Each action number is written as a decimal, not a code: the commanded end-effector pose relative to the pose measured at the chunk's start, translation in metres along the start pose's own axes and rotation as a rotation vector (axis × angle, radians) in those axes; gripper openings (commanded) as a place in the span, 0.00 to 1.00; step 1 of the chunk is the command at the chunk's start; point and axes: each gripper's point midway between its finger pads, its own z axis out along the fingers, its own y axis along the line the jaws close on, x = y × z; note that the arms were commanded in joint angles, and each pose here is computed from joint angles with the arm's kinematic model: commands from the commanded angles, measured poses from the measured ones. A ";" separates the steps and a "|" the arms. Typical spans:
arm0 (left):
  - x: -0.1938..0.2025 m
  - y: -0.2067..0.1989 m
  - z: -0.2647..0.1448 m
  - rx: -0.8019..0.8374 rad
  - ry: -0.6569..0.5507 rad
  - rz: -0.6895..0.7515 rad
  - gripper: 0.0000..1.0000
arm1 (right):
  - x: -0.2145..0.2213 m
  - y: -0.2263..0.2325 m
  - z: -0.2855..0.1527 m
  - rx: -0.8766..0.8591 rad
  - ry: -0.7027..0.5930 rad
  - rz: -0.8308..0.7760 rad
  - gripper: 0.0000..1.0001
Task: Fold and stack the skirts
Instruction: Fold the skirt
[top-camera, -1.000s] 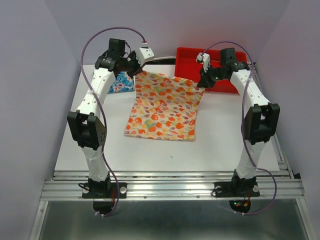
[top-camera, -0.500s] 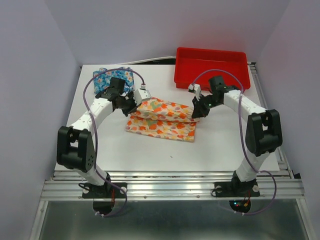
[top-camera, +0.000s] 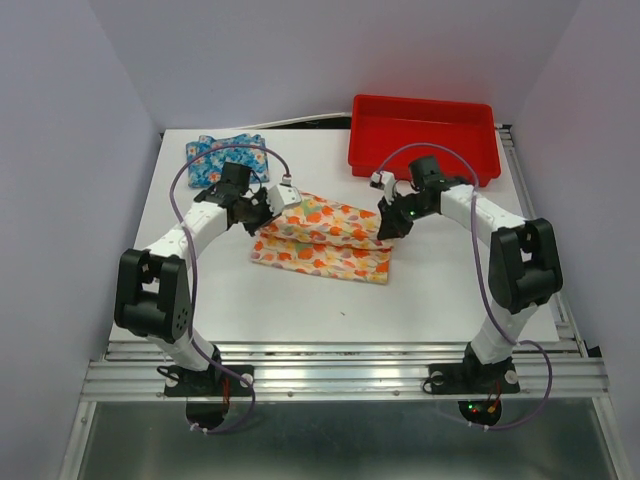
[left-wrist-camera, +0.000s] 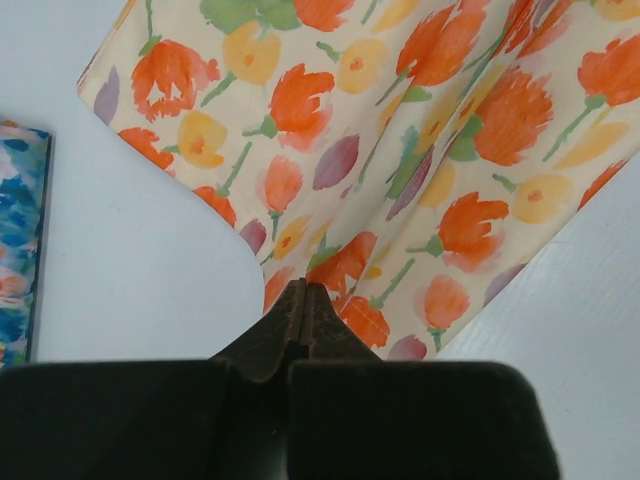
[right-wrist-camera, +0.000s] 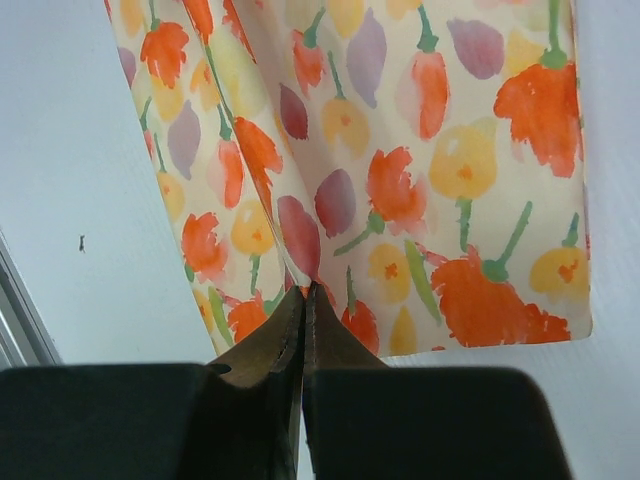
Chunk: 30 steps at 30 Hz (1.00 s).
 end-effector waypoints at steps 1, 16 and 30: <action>-0.014 0.026 -0.018 -0.080 -0.013 0.053 0.00 | -0.034 -0.002 -0.022 0.059 -0.061 -0.052 0.01; 0.016 -0.006 -0.023 -0.038 0.046 0.084 0.00 | 0.020 0.031 0.009 -0.025 0.046 -0.015 0.01; 0.046 -0.026 0.001 0.043 0.114 0.050 0.09 | 0.034 0.053 0.015 -0.111 0.088 -0.045 0.21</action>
